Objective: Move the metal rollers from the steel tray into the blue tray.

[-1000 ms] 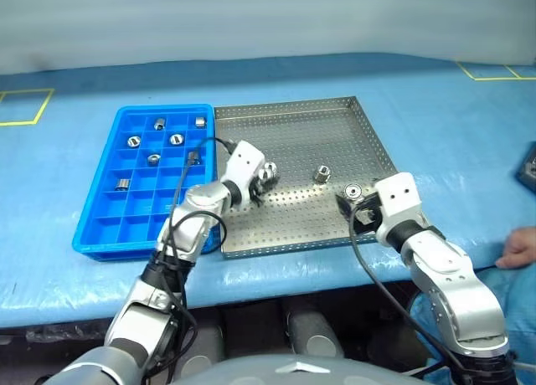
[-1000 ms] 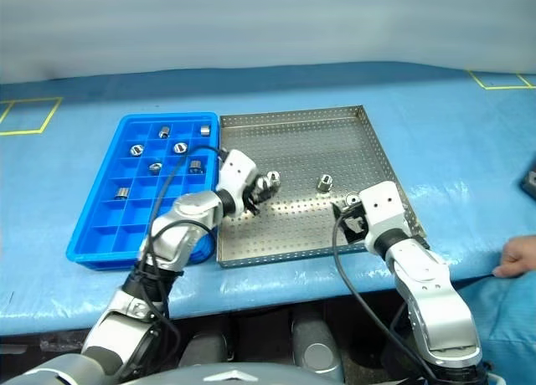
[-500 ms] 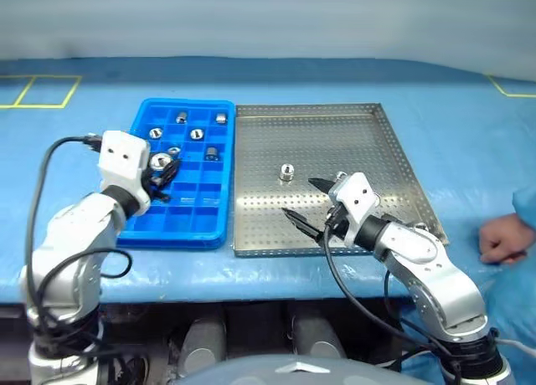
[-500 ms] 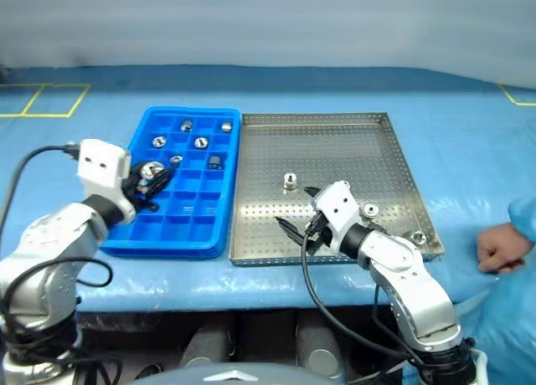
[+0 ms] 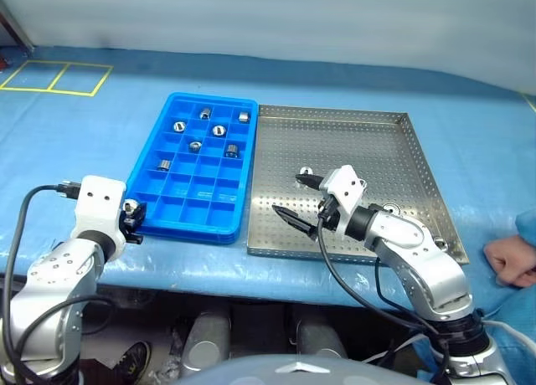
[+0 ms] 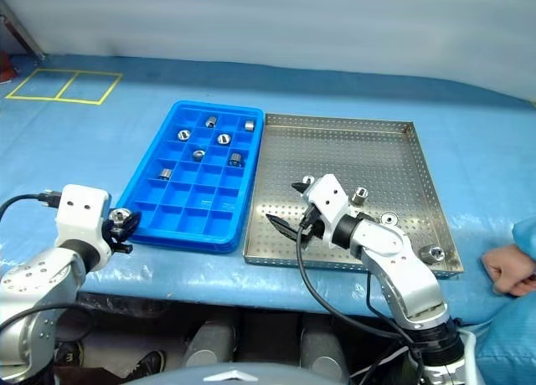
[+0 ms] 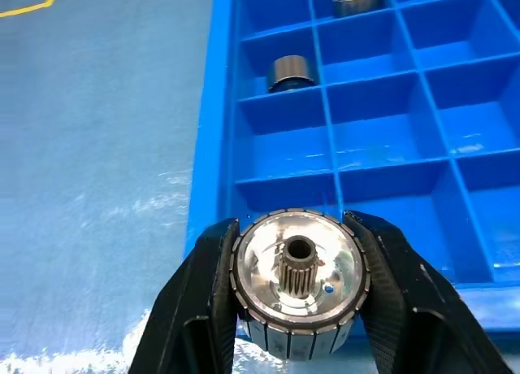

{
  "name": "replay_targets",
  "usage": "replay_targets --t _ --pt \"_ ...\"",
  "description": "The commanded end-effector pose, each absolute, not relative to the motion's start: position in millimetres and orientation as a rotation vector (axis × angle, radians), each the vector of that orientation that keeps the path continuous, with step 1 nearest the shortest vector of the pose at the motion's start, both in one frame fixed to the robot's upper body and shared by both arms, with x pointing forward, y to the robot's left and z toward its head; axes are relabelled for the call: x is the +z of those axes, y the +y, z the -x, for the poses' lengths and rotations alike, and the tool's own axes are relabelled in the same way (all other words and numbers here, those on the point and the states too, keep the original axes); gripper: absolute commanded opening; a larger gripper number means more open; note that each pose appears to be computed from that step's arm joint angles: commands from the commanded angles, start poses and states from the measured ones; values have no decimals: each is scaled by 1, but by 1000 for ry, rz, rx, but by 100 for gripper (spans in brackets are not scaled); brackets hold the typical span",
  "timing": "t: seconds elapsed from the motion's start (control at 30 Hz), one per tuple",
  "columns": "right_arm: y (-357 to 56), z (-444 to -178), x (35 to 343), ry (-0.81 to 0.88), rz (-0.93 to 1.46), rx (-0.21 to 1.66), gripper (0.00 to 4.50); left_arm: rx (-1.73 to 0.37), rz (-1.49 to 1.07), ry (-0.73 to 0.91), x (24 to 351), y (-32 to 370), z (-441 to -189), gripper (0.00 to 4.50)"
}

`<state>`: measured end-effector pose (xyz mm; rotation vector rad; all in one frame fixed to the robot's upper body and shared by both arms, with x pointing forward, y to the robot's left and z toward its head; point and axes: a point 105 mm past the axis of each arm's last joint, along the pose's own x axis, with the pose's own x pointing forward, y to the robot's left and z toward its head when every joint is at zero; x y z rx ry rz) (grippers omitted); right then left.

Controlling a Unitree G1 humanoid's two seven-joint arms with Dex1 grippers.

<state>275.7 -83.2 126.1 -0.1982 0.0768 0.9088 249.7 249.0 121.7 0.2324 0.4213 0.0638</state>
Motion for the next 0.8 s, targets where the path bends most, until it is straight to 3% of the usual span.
replay_targets --t 0.03,0.13,0.3,0.5,0.63,0.8 --pt "-83 -276 138 18 215 903 450 157 -248 363 130 263 -255 172" --pt "-83 -275 138 16 216 899 450 132 -227 344 130 257 -261 172" --pt "-84 -276 137 17 214 884 450 92 -213 313 135 242 -275 324" --pt "-90 -276 138 14 223 842 450 42 -222 259 148 231 -284 324" --pt "-114 -282 131 75 325 707 450 -317 -45 103 173 152 -304 324" --pt "-116 -265 131 119 304 768 450 -610 -26 57 175 83 -330 324"
